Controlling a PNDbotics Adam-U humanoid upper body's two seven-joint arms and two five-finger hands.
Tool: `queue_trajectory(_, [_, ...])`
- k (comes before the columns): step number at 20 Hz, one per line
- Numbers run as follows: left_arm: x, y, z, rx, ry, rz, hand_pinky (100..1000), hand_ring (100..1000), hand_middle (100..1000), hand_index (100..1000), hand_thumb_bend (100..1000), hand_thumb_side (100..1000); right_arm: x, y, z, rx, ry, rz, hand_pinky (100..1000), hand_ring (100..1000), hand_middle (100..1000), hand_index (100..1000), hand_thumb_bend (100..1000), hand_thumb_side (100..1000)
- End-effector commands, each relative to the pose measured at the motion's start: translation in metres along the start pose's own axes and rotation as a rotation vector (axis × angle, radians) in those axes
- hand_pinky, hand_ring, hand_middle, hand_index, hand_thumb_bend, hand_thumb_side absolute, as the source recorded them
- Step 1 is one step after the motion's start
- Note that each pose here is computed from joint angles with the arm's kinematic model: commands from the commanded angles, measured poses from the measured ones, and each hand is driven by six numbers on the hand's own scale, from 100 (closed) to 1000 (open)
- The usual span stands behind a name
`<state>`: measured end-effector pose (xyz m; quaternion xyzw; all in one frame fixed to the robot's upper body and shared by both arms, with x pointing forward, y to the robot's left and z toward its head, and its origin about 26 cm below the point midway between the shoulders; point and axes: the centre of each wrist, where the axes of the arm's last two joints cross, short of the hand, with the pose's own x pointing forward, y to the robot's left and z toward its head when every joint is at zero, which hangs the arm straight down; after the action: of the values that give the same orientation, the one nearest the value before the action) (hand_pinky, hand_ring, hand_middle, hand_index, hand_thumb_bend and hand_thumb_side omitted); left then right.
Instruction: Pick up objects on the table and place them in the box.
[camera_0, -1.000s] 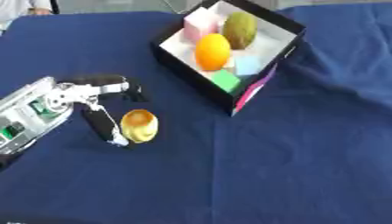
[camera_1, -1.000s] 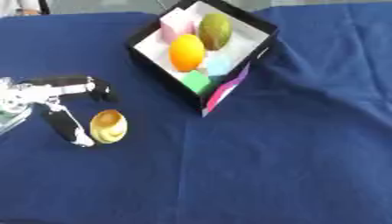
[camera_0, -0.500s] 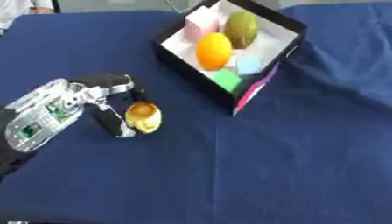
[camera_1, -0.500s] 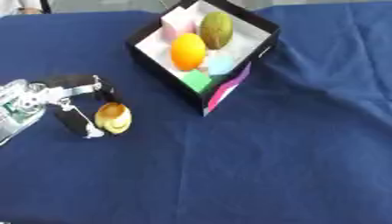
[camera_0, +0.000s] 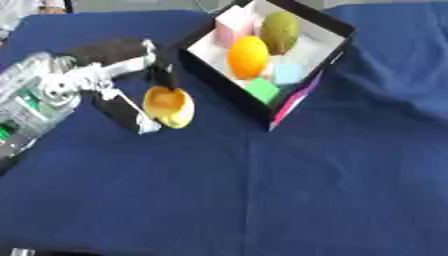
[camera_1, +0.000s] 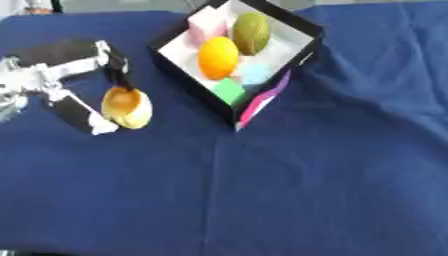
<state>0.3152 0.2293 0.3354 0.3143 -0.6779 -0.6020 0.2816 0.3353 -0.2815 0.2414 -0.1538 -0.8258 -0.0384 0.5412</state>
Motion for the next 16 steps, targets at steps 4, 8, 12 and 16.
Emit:
queue_trajectory(4, [-0.016,-0.012,-0.09,-0.013,0.0,-0.006,652,612,518,536,482,100,0.016,-0.003,-0.004,0.005,-0.057,-0.007,764,759,682,784,247,444])
queue_trajectory(8, [-0.032,-0.047,-0.132,-0.04,0.014,-0.069,666,625,531,548,534,100,0.017,0.002,-0.004,0.021,-0.055,-0.021,764,759,682,784,246,444])
queue_trajectory(12, [-0.05,-0.075,-0.147,-0.053,0.039,-0.136,692,656,598,637,603,100,0.018,0.005,-0.004,0.032,-0.056,-0.029,764,759,682,784,248,442])
queue_trajectory(16, [-0.066,-0.09,-0.144,-0.06,0.084,-0.132,860,805,772,928,599,448,0.018,0.005,-0.003,0.036,-0.055,-0.024,764,759,681,784,247,441])
